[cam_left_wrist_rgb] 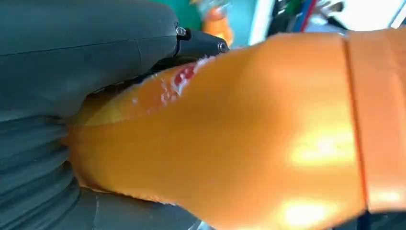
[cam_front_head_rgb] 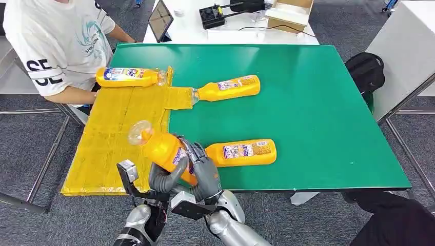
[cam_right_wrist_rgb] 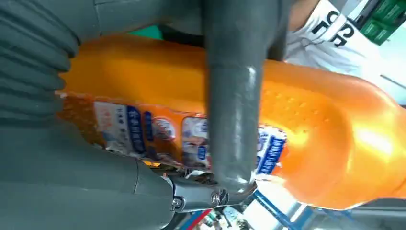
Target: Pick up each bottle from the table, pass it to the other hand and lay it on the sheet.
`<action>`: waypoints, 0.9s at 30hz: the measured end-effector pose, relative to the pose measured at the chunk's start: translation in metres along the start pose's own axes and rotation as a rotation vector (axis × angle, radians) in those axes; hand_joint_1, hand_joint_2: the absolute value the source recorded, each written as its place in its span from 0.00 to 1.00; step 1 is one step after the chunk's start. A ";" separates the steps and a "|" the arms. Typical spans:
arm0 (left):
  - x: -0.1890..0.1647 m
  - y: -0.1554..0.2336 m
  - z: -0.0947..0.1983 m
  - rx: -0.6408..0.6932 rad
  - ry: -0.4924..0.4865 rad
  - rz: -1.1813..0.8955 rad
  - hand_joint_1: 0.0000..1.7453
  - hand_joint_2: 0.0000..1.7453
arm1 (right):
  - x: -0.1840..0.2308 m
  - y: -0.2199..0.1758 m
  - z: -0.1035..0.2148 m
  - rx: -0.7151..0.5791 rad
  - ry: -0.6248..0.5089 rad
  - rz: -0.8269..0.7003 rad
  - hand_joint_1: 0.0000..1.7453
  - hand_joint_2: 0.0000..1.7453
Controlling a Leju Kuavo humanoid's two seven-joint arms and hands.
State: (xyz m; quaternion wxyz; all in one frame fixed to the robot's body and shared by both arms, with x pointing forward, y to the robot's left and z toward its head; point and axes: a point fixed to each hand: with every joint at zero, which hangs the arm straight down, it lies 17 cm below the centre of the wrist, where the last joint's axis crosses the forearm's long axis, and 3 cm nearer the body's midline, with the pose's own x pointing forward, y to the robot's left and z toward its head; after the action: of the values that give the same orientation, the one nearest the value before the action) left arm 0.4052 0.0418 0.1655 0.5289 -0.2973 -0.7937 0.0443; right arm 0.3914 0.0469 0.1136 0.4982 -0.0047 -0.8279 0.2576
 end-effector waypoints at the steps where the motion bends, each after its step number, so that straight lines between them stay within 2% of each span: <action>1: 0.004 0.001 -0.002 0.002 -0.011 -0.006 1.00 1.00 | 0.000 0.000 0.001 0.004 0.000 -0.006 0.00 0.00; 13: 0.016 0.001 -0.013 -0.004 -0.046 -0.034 1.00 1.00 | 0.008 -0.006 0.000 -0.016 -0.014 -0.039 0.00 0.00; 18: 0.026 0.018 -0.024 0.071 -0.082 -0.227 1.00 1.00 | 0.022 -0.014 -0.004 -0.029 -0.060 -0.035 0.00 0.00; 27: 0.061 0.049 -0.045 0.174 -0.171 -0.349 1.00 1.00 | 0.047 -0.054 -0.016 -0.140 -0.115 -0.102 0.00 0.00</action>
State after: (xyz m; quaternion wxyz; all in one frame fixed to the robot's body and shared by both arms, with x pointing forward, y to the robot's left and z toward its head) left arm 0.4489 0.1023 0.2160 0.4829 -0.1039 -0.8683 0.0454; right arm 0.3949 0.0192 0.1817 0.4607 0.0176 -0.8703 0.1734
